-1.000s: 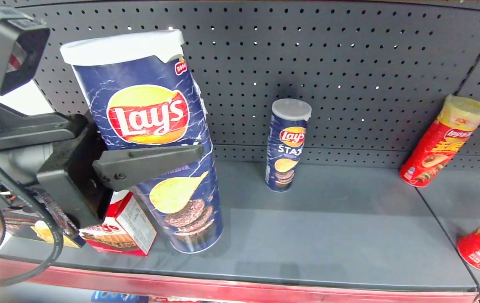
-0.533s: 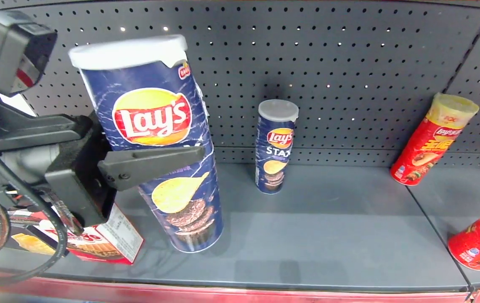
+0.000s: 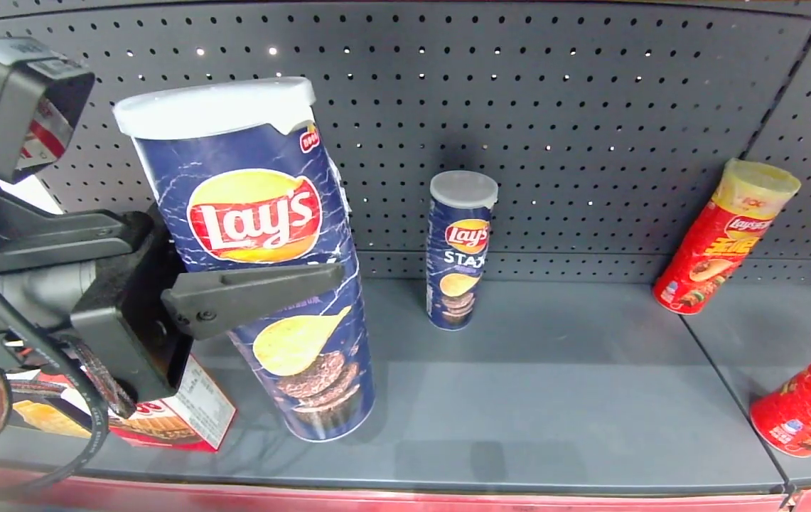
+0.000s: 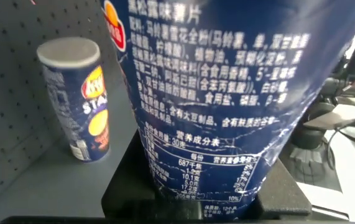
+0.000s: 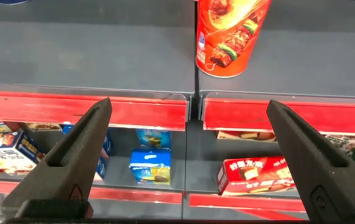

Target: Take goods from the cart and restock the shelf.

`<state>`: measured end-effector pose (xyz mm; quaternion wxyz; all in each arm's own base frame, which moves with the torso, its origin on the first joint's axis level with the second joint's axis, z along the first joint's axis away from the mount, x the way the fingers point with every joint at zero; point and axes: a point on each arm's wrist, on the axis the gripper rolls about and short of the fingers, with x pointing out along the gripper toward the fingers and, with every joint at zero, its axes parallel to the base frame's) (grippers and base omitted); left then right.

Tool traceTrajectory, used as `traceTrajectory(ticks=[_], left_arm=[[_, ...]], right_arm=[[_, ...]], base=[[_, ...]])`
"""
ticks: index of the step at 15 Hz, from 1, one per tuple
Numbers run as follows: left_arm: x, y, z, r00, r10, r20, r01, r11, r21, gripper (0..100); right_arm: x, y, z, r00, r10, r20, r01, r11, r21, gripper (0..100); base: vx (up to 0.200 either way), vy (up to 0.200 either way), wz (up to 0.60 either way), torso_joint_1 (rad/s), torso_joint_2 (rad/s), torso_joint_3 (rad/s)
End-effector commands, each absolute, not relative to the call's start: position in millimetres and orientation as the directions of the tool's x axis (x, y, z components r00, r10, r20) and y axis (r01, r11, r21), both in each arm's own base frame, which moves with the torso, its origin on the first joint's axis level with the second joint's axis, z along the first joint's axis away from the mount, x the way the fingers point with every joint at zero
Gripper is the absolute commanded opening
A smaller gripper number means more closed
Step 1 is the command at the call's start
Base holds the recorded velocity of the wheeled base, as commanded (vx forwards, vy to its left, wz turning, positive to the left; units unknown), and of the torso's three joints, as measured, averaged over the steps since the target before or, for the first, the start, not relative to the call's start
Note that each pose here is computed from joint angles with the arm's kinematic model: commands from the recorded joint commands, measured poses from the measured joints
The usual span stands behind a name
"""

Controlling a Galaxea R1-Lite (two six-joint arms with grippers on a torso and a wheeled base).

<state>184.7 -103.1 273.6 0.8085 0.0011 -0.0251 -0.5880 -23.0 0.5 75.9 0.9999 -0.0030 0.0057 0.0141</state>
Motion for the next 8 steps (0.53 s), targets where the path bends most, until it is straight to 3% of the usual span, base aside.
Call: traceTrajectory(ticks=[1, 2, 4, 8], left_arm=[[187.2, -101.8, 284.8, 0.314, -0.947, 0.064, 0.947, 0.317, 0.058, 0], [189.2, -102.8, 284.9, 0.311, -0.948, 0.063, 0.948, 0.315, 0.057, 0], [198.0, -105.6, 281.3, 0.313, -0.948, 0.051, 0.949, 0.315, 0.026, 0], [208.0, -109.3, 273.7, 0.314, -0.949, 0.032, 0.949, 0.315, 0.005, 0]], right_arm=[[-25.3, 0.9, 152.7, 0.995, 0.081, 0.051, -0.082, 0.997, 0.009, 100], [-12.9, 1.7, 171.3, 0.992, 0.13, -0.005, -0.13, 0.991, 0.037, 100], [-15.3, 3.3, 175.5, 0.968, 0.25, -0.015, -0.25, 0.968, 0.001, 100], [-10.0, 9.2, 202.1, 0.836, 0.548, -0.029, -0.548, 0.836, -0.021, 100]], base=[[0.0, 0.0, 0.0, 0.0, 0.0, 0.0], [0.0, 0.0, 0.0, 0.0, 0.0, 0.0], [0.0, 0.0, 0.0, 0.0, 0.0, 0.0], [0.0, 0.0, 0.0, 0.0, 0.0, 0.0]])
